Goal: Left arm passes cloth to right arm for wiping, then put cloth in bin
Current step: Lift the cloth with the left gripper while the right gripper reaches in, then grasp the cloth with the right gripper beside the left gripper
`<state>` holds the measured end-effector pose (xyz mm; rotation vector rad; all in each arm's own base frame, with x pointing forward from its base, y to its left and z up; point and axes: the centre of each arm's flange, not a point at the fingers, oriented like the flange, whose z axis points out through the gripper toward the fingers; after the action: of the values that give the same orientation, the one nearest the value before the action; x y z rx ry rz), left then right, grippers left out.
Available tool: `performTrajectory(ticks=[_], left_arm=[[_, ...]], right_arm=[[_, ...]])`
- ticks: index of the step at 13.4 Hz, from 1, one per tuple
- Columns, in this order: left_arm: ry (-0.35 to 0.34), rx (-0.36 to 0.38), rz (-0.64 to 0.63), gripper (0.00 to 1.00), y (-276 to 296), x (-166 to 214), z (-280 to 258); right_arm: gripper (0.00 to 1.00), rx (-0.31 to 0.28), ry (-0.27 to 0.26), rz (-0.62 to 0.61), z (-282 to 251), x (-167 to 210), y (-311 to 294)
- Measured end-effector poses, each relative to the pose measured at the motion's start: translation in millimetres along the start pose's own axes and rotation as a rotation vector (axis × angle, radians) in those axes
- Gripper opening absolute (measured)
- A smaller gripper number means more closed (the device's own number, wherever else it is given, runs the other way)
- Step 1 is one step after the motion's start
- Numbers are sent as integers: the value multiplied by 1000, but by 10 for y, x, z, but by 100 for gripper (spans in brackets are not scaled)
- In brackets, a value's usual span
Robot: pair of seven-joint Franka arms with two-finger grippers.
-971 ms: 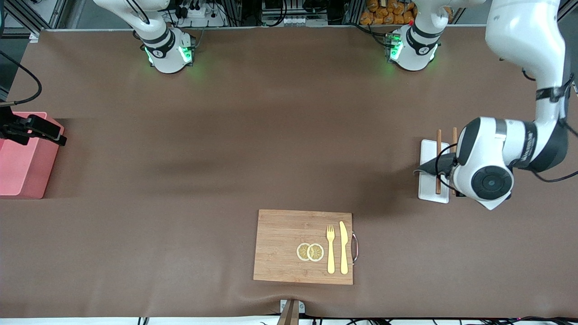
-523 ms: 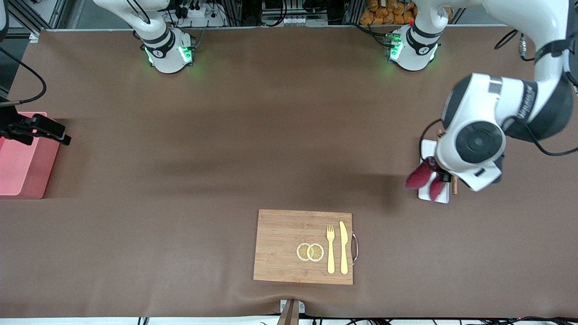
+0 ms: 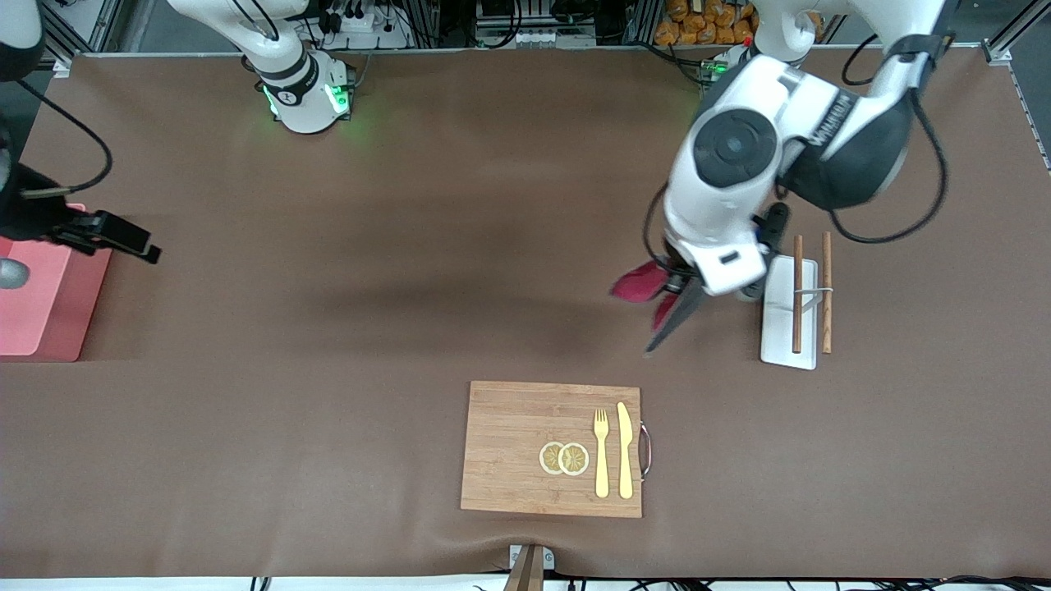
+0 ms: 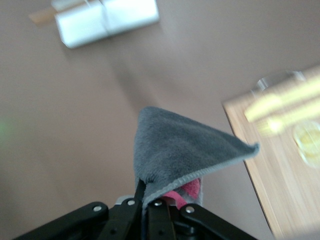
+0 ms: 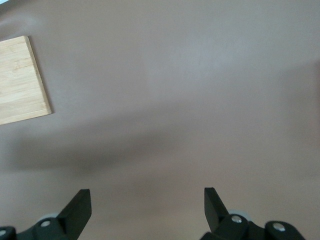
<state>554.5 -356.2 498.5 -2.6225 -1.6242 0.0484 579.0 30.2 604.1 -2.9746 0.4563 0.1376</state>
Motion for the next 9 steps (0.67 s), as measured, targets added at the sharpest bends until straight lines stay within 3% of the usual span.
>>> performTrajectory(ticks=[4,7,9], left_arm=[[-150,-170,56,2,59,-556,-297],[-259,-283,54,2,113,-744,-497],[-321,-356,62,2,117,-901,-646]], right_arm=[[100,99,-205,332,354,-133,-476],[100,123,-351,515,748,-117,-836],[100,187,-471,609,978,-84,-1079]])
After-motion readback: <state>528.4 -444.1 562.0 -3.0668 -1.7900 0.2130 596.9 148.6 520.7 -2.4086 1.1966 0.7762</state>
